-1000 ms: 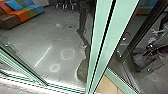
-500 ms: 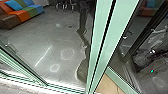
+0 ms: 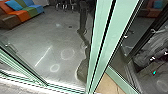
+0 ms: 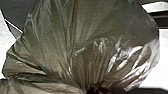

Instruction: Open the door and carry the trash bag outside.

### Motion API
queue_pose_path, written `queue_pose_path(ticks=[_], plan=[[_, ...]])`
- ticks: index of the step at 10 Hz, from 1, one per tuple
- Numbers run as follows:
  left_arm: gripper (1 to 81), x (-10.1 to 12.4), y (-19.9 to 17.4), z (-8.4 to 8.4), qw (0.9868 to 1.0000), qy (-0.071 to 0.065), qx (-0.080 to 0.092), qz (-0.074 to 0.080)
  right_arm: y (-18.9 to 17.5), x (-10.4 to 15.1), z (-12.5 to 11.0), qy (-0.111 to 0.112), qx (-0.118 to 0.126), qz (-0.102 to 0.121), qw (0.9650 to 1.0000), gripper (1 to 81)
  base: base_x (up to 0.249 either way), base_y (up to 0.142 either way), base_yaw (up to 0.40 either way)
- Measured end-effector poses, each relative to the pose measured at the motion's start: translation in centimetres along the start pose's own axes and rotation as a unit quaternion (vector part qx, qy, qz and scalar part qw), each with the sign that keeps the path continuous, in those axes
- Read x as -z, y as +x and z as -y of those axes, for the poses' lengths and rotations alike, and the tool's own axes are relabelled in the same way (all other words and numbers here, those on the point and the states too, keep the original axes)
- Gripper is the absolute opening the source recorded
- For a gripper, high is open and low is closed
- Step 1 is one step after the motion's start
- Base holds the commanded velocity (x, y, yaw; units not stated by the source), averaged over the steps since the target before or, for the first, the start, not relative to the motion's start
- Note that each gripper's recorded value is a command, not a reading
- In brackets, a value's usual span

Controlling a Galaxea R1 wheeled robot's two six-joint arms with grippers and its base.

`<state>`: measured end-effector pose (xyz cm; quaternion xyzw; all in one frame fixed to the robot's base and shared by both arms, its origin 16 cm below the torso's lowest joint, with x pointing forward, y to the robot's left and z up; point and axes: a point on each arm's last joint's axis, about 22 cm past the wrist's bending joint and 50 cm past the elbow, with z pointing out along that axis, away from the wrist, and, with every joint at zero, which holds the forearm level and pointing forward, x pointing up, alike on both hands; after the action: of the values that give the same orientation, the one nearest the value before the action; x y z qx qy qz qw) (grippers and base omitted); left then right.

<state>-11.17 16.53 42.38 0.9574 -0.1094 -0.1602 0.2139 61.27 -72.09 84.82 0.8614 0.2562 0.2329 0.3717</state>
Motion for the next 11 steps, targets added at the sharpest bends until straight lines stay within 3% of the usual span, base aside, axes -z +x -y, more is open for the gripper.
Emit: queue_pose_path(ticks=[2,5,11], plan=[[1.0,0.0,0.0,-0.1,1.0,-0.001,0.0,0.0,-1.1,-1.0,0.1,-0.008,0.024,-0.011,0.9996,81.1,0.0,0.0,0.0],[1.0,-0.1,0.0,-0.2,1.0,-0.001,0.0,0.001,-3.5,-2.2,-0.1,-0.004,0.038,-0.027,0.9989,81.1,0.0,0.0,0.0],[1.0,-0.1,0.0,-0.3,1.0,-0.002,0.0,0.001,-6.7,-3.2,-3.3,-0.018,0.04,-0.043,0.9981,81.1,0.0,0.0,0.0]])
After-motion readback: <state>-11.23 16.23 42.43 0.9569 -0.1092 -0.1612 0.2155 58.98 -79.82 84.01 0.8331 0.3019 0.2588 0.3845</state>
